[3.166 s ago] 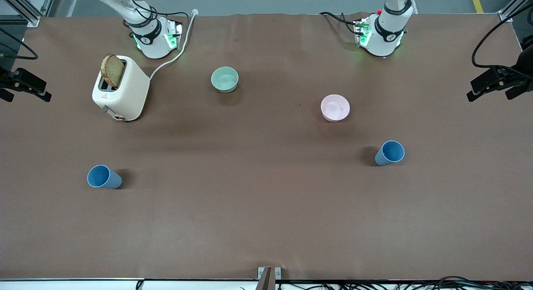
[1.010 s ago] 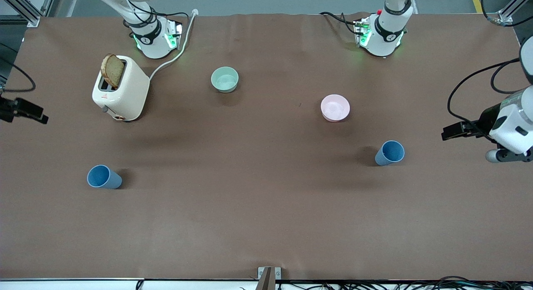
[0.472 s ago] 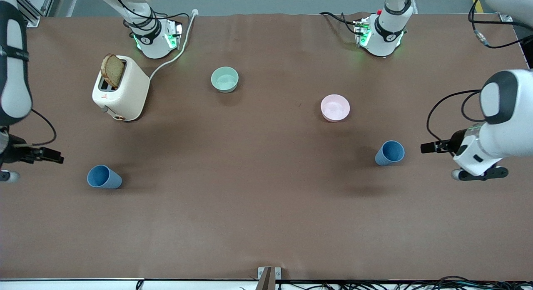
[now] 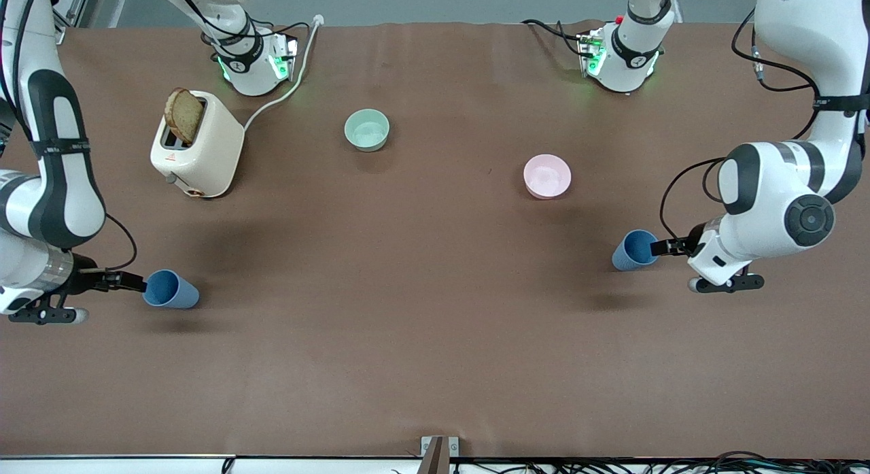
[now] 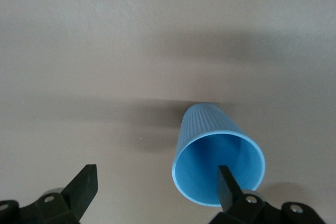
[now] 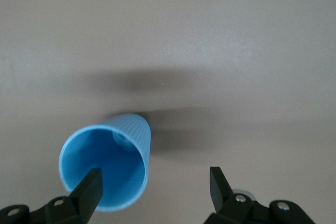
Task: Stack blue cups with both arms
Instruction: 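Close the left and right grippers around the blue cups' sides, then carry the cup with the left gripper while the right gripper lifts its cup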
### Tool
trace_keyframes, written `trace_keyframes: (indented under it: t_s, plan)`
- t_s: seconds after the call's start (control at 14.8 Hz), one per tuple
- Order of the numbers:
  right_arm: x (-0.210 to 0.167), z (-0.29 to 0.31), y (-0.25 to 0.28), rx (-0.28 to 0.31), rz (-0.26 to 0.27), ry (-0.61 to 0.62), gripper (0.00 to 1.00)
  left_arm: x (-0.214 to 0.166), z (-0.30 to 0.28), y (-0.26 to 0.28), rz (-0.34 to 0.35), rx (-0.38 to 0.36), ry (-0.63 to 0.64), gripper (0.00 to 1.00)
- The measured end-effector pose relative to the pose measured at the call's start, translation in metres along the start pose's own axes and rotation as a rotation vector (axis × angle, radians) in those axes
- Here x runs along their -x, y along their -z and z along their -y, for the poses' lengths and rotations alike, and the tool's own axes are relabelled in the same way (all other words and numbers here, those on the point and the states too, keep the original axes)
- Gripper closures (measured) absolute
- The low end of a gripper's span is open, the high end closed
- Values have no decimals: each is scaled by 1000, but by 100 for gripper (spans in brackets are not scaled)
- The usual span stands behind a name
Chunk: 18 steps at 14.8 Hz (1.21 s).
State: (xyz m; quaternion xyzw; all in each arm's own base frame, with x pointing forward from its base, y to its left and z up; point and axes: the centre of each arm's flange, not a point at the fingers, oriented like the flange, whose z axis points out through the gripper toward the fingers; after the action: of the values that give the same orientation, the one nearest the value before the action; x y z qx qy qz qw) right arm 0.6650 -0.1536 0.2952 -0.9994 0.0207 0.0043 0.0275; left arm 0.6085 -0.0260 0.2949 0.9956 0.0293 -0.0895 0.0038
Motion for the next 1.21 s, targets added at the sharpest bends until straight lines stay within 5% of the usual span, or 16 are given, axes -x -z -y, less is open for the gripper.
trace_keyframes:
  t_s: [0.4,0.54,0.81,1.21]
  plan:
    - [3,-1,-40,-33,32,-26,34,-2,-10,-35,43,-3,-17,0]
    - [4,0,-46,-39,41,-30,54,-3,-11,-39,47,-3,-17,3]
    - [4,1,-46,-43,44,-29,94,-4,-11,-38,44,-3,-18,42]
    - [-8,9,25,-50,18,-10,95,-5,-12,-33,39,2,-21,94]
